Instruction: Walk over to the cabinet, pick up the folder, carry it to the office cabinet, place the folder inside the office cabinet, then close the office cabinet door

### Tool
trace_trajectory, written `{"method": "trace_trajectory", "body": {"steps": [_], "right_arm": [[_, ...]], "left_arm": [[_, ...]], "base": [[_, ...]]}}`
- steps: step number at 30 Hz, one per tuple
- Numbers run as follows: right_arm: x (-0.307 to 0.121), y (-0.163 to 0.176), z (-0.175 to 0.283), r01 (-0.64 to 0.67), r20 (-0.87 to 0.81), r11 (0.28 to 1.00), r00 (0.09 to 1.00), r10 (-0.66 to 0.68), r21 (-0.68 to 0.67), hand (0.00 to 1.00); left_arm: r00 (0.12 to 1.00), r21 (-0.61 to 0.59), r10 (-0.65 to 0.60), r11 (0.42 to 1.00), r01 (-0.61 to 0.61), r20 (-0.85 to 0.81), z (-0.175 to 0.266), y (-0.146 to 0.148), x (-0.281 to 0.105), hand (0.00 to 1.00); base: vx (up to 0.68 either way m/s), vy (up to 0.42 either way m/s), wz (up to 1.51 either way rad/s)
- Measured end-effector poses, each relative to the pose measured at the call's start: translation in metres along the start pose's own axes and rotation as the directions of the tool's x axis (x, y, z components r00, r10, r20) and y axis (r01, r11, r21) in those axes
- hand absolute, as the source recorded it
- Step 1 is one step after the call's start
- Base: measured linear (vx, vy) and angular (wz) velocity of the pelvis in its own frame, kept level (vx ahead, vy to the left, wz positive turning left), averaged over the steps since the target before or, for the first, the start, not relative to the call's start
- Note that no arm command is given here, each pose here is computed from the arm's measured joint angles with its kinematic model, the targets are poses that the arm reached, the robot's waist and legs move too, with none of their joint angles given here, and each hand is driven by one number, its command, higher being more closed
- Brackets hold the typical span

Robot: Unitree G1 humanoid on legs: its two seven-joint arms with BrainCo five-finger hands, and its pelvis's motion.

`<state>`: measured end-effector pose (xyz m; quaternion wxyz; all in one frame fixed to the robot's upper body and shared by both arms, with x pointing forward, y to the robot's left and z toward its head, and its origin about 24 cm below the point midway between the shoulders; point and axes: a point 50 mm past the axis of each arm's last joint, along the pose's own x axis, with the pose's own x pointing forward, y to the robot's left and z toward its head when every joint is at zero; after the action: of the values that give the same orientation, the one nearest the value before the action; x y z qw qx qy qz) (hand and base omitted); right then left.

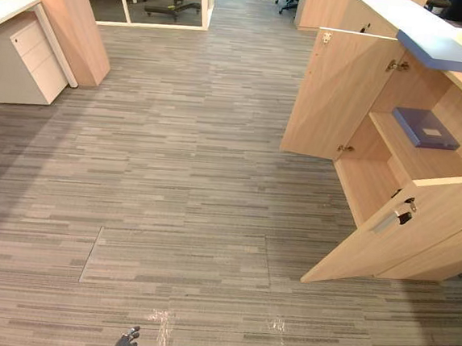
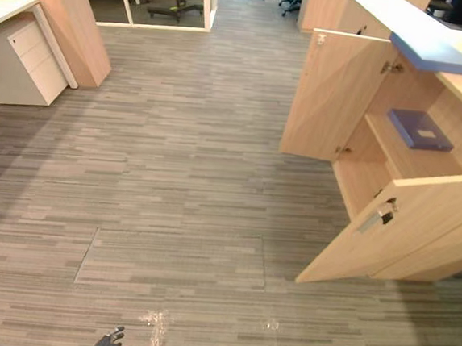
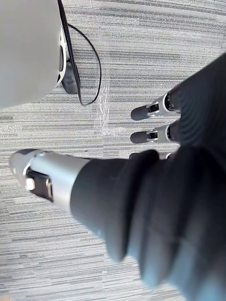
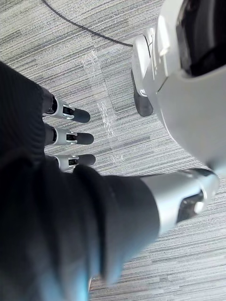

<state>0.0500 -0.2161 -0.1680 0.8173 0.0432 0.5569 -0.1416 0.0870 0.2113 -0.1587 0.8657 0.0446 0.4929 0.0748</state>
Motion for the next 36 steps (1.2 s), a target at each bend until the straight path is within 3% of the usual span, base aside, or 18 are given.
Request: {"method": "trace_trajectory", "body": {"steps": [14,21,27,36], "right_arm": [[0.0,0.0,0.0,-0.008,0.0,1.0,1.0,0.008,0.0,0.0],[0.0,0.001,0.001,-0.01,0.003,1.0,1.0,0.01,-0.002,0.0],[0.0,0.003,0.003,-0.019,0.009,1.0,1.0,0.019,-0.024,0.0],[0.001,0.004,0.004,-0.021,0.011,0.999,1.0,0.021,-0.025,0.0]], "left_arm": [[0.999,0.037,-0.012,0.999,0.01,0.043,0.009,-0.003,0.001,0.0],[0.993,0.123,-0.061,0.991,0.049,0.101,0.026,-0.015,0.005,0.0],[0.98,0.177,-0.145,0.977,0.121,0.133,0.036,-0.043,0.005,0.0],[0.979,0.196,-0.155,0.972,0.127,0.134,0.037,-0.045,0.005,0.0]], "base": [[-0.03,-0.015,0.03],[-0.06,-0.014,0.01],[-0.01,-0.001,0.0],[0.0,0.0,0.01]]}}
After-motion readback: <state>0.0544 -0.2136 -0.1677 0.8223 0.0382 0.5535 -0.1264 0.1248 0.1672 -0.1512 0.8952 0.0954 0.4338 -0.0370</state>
